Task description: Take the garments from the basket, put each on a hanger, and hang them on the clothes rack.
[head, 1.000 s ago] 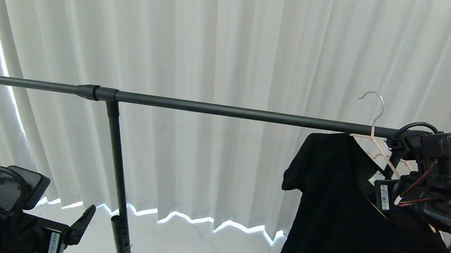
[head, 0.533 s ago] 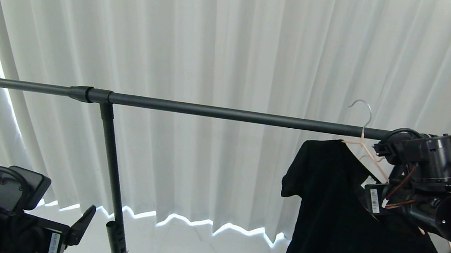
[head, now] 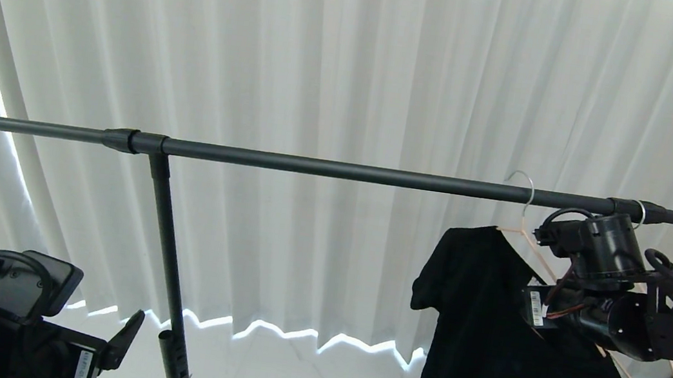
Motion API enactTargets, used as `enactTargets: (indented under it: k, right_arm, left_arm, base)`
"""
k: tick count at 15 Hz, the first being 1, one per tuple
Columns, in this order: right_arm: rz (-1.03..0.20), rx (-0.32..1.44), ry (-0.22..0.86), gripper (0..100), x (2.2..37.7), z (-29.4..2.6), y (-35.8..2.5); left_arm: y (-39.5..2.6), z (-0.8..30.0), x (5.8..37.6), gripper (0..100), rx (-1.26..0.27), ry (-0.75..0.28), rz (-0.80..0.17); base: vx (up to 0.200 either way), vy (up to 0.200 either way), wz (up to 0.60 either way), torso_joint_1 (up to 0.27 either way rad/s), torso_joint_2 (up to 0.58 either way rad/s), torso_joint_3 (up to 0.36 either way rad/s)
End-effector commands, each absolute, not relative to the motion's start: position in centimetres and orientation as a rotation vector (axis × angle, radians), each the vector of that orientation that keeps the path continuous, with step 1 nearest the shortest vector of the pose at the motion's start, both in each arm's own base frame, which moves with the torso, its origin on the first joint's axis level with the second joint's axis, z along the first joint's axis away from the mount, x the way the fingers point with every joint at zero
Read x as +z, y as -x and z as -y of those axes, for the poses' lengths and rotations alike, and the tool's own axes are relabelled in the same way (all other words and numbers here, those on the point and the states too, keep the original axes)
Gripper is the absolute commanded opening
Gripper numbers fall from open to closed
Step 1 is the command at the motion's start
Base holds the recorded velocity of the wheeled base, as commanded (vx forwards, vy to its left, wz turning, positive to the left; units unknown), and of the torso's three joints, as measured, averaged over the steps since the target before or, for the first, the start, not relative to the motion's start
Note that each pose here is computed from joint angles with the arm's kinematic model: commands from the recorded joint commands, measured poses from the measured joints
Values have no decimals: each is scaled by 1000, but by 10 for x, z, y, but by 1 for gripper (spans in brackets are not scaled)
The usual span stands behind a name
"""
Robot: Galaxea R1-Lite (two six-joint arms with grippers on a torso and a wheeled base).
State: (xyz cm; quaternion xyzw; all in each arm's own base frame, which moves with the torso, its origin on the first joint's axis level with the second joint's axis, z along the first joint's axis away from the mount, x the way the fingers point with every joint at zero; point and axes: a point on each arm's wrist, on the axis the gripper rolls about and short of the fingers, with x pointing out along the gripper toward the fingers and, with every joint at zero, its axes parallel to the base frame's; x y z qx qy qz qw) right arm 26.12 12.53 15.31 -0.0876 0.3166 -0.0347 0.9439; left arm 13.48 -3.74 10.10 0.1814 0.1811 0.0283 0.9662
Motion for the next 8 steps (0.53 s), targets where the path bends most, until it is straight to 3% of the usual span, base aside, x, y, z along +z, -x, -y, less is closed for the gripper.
enactTargets:
  k: [1, 6, 7, 8]
  right_arm:
    - [-655, -71, 184, 0, 150, -127, -263]
    - [-658, -61, 187, 0, 150, -129, -263]
    - [-654, -61, 183, 100, 151, -128, -262]
    - [-649, -60, 180, 100, 153, -128, -261]
  left_arm:
    - [-136, 38, 100, 100, 57, -370, -374]
    - [-135, 38, 100, 100, 59, -369, -371]
    - [-135, 37, 100, 100, 62, -370, -371]
    - [-135, 37, 100, 100, 65, -370, -372]
  base:
    - [0, 0, 0, 0, 0, 0]
    - [0, 0, 0, 0, 0, 0]
    - [0, 0, 0, 0, 0, 0]
    - [0, 0, 0, 0, 0, 0]
